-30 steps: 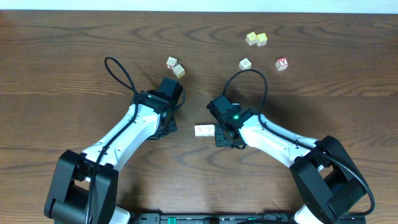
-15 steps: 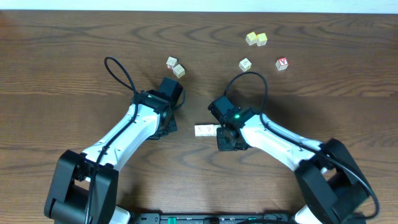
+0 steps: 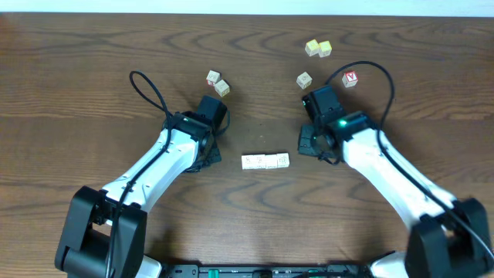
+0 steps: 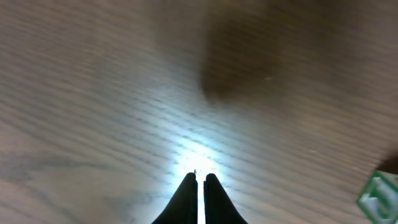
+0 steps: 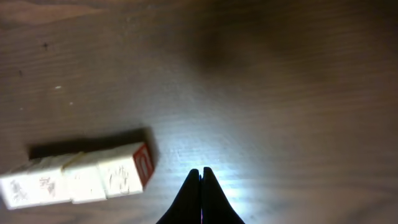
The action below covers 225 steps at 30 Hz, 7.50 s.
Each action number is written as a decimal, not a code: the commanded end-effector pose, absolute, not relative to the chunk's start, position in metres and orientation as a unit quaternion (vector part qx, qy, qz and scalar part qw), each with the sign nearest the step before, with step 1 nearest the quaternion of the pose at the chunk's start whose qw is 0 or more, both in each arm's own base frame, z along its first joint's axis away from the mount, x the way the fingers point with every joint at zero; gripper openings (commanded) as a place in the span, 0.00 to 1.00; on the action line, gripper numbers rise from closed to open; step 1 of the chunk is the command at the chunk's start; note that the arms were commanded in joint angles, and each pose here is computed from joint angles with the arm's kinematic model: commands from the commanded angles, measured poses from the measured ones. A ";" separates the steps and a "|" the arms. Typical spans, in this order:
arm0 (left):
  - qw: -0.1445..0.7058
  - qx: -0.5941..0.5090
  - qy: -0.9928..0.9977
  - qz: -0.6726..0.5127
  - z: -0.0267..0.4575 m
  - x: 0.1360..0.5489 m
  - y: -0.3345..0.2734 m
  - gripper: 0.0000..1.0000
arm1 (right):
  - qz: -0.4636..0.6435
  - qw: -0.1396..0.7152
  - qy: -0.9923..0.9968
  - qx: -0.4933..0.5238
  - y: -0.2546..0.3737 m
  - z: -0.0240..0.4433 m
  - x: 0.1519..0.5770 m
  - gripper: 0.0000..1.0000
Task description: Lift 4 blocks
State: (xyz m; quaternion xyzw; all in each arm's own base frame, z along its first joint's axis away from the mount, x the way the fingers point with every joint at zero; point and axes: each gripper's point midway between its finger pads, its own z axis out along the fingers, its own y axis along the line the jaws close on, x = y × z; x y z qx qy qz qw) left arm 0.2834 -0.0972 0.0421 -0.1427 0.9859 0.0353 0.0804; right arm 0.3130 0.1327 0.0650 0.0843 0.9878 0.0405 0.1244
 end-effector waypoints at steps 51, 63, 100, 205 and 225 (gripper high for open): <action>0.014 -0.053 0.977 -0.204 0.005 0.283 -0.187 0.07 | 0.126 -0.014 0.991 0.042 0.174 -0.001 0.286 0.01; -0.002 -0.058 0.979 -0.197 -0.010 0.280 -0.187 0.07 | 0.130 -0.014 0.991 0.041 0.176 0.000 0.286 0.01; 0.025 -0.004 0.978 -0.209 0.014 0.276 -0.204 0.07 | 0.152 0.000 0.988 0.007 0.202 0.012 0.286 0.01; 0.050 -0.007 0.965 -0.257 0.080 0.258 -0.206 0.07 | 0.284 0.034 0.958 -0.009 0.235 0.076 0.278 0.01; 0.054 0.000 0.957 -0.285 0.097 0.253 -0.212 0.07 | 0.298 0.056 0.953 -0.016 0.235 0.099 0.276 0.01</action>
